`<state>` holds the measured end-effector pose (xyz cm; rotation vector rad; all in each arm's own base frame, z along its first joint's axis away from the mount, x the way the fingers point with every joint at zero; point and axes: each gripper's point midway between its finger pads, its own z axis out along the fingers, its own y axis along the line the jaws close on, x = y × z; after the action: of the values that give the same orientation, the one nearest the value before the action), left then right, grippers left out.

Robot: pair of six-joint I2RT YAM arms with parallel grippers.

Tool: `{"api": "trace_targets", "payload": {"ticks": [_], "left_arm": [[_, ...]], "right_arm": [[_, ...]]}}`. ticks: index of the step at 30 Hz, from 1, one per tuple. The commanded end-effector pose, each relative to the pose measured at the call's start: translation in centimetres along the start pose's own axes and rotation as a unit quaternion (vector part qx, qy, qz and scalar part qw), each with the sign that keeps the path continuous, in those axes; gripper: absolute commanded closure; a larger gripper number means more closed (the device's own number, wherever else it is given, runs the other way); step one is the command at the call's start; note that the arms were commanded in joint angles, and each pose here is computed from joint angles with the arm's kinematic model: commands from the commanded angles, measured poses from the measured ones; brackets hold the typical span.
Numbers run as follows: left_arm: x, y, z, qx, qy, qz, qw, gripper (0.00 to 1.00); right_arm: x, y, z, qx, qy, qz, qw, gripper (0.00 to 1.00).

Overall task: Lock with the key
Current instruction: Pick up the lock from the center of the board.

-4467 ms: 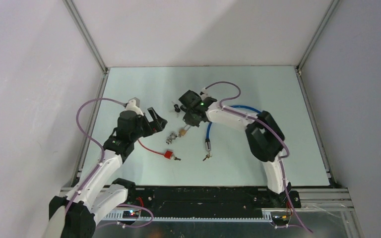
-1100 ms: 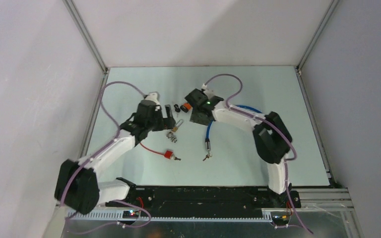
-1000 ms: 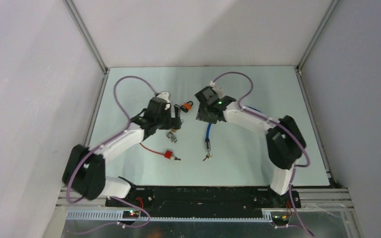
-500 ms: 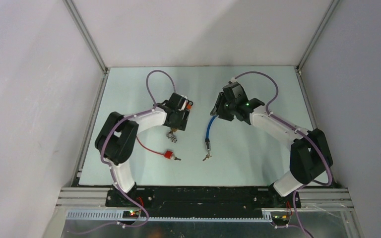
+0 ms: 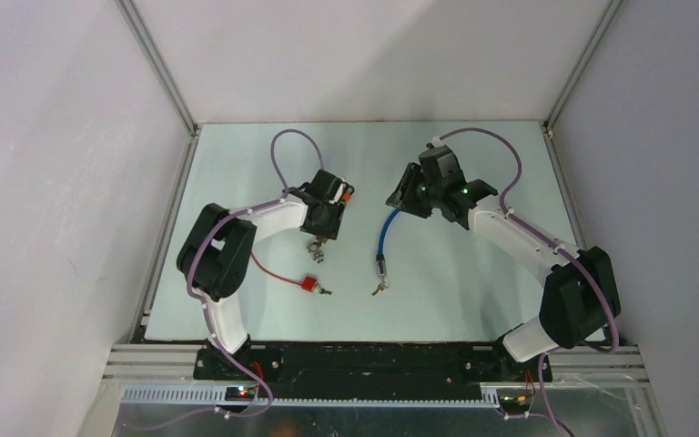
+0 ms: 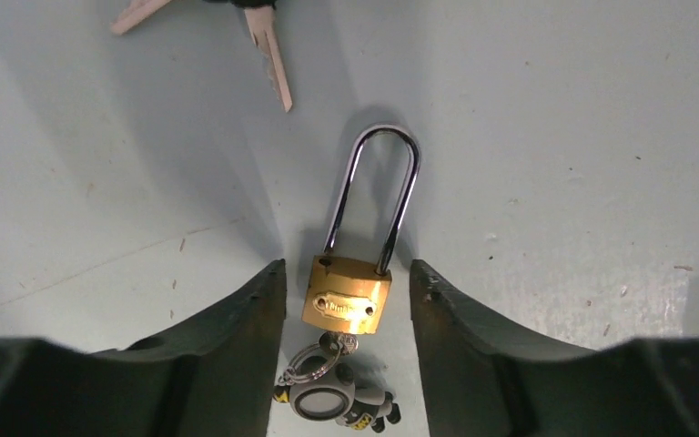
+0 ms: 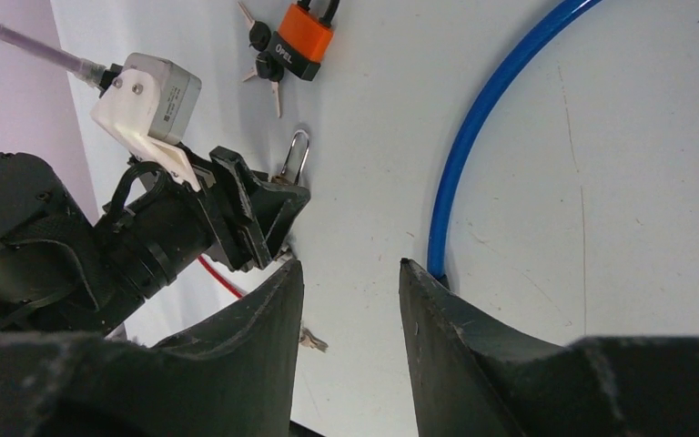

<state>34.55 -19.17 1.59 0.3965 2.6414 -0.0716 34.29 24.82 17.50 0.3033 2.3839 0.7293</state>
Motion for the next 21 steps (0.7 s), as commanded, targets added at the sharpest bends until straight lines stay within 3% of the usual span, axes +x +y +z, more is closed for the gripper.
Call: {"api": "trace_targets", "payload": {"ticks": [1, 3, 9, 18, 21], "left_arm": [[3.6, 0.0, -0.8, -0.003, 0.049, 0.014, 0.999, 0.41], [3.7, 0.0, -0.9, -0.006, 0.049, 0.019, 0.999, 0.39], [4.3, 0.3, 0.1, -0.019, 0.067, 0.026, 0.997, 0.53], [4.1, 0.0, -0.4, -0.009, 0.064, 0.032, 0.997, 0.98], [3.1, -0.3, -1.6, 0.000, 0.044, 0.035, 0.998, 1.00]], "right_arm": [[-0.6, 1.4, -0.6, -0.030, -0.007, 0.006, 1.000, 0.53], [-0.5, 1.5, -0.6, -0.034, -0.006, 0.008, 0.999, 0.53], [-0.1, 1.4, -0.4, -0.038, 0.001, 0.013, 0.999, 0.53], [0.0, 1.5, -0.5, -0.044, 0.005, 0.008, 0.999, 0.52], [0.2, 2.0, -0.6, -0.062, 0.010, -0.009, 0.998, 0.47]]}}
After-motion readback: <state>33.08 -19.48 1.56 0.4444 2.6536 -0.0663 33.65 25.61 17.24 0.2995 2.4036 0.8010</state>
